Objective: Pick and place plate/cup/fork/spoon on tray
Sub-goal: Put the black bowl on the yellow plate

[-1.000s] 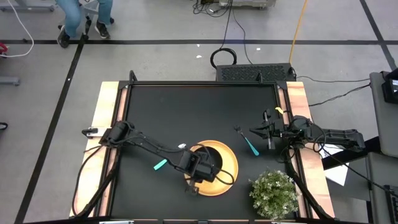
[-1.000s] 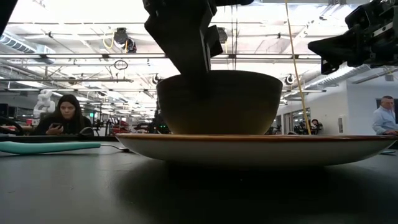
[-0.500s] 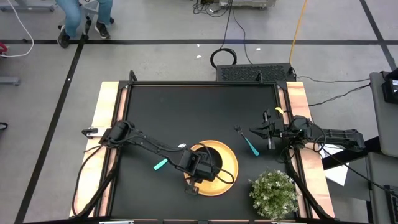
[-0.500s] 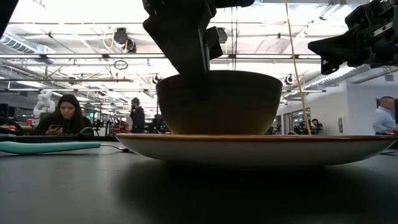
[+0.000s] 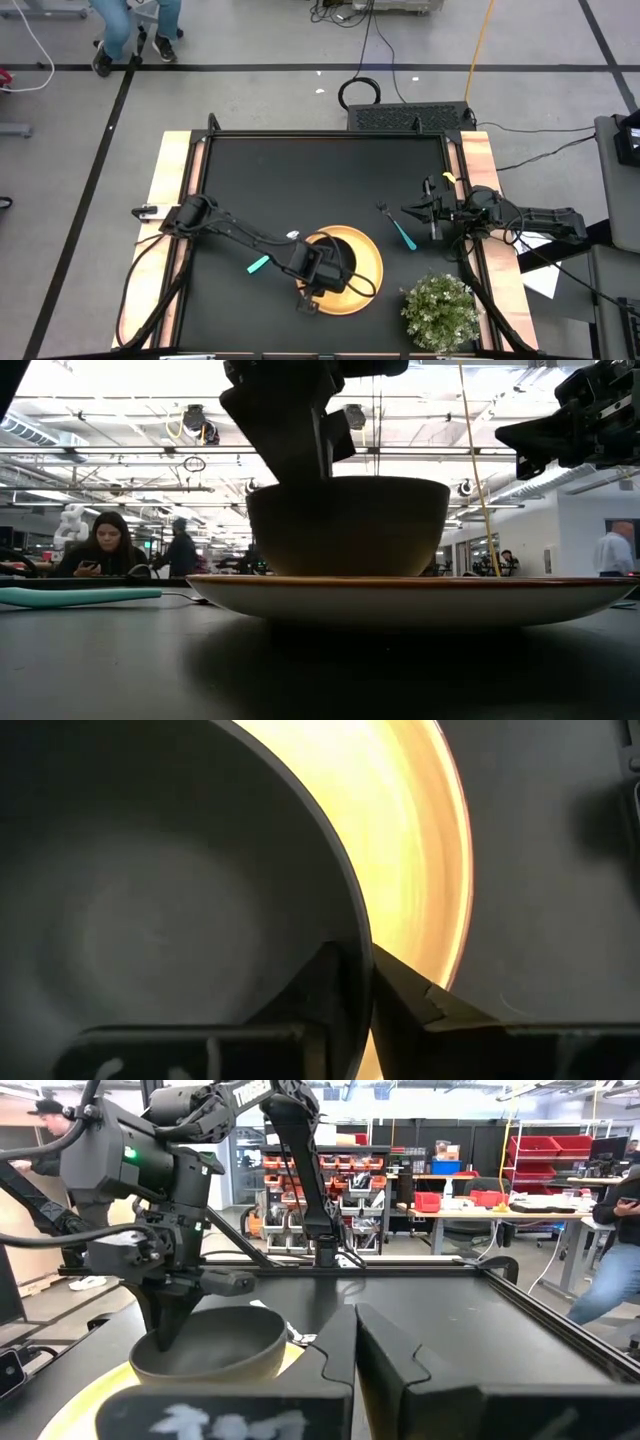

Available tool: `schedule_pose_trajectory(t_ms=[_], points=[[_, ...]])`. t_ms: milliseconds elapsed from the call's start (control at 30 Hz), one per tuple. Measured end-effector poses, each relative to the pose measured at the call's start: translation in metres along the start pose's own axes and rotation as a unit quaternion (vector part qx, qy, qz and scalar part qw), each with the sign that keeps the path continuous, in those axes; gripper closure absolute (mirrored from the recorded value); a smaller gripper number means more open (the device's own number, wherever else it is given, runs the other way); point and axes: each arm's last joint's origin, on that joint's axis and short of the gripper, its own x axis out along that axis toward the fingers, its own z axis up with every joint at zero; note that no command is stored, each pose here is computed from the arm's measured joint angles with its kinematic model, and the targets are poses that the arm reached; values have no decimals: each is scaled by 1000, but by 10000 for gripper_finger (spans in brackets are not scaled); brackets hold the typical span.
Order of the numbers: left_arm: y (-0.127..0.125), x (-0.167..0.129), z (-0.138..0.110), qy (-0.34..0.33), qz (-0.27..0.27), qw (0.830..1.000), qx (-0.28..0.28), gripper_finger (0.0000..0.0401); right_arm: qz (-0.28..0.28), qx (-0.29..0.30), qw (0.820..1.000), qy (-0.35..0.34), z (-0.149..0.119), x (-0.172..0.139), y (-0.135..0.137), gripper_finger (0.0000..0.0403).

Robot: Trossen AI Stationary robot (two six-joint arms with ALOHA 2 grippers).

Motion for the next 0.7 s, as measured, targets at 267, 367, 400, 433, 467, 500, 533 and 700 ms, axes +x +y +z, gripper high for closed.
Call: schedule_pose_trajectory(t_ms=[267,367,400,433,467,500,533,700], points=[[0,1,0,0,3,1000,-1,356,0,0,1000,0,0,0,0,403],[0,1,0,-1,6,1000,-1,356,0,0,1000,0,0,0,0,403],[1,1,0,-1,9,1000,0,355,0,0,1000,0,0,0,0,403],[0,1,0,-1,11,1000,0,352,0,0,1000,0,0,0,0,403],[0,1,0,-1,13,1000,0,349,0,0,1000,0,0,0,0,403],[1,1,0,-1,14,1000,0,346,0,0,1000,0,0,0,0,403],[1,0,0,-1,15,1000,1,342,0,0,1000,0,0,0,0,403],[1,0,0,-1,18,1000,3,327,0,0,1000,0,0,0,0,403]])
